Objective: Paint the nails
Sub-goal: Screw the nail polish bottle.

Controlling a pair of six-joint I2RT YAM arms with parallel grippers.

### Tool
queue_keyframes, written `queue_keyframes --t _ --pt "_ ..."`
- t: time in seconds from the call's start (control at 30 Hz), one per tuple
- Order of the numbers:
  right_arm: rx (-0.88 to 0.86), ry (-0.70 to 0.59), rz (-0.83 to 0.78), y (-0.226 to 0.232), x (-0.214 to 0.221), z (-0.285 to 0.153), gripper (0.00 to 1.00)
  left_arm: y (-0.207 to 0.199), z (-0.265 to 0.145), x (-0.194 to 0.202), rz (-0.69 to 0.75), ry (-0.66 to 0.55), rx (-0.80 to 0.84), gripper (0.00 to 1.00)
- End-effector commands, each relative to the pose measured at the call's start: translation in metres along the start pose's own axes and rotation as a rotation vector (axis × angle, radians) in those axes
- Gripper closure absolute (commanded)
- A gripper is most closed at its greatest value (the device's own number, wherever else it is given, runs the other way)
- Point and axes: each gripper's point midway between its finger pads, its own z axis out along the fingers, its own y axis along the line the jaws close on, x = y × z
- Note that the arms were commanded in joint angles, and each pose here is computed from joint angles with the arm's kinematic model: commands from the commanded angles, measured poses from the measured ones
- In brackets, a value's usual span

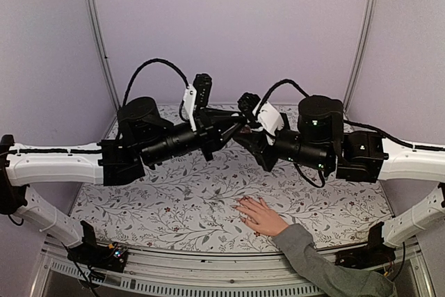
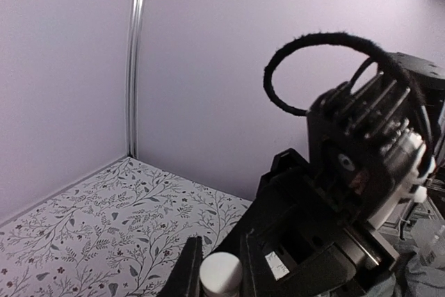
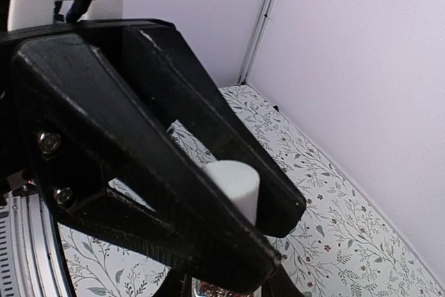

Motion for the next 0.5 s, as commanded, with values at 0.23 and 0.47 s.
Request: queue_keyframes --t 0.23,0.47 --pt "-0.523 -0.262 -0.072 0.075 -0.051 -0.065 1.0 -0.05 -0.024 0.002 0.069 0.067 0.391 1.0" --pt "-0.744 -0.353 -0.124 0.102 -0.062 -0.099 1.0 -0.078 -0.035 0.016 0.082 0.138 0.589 1.0"
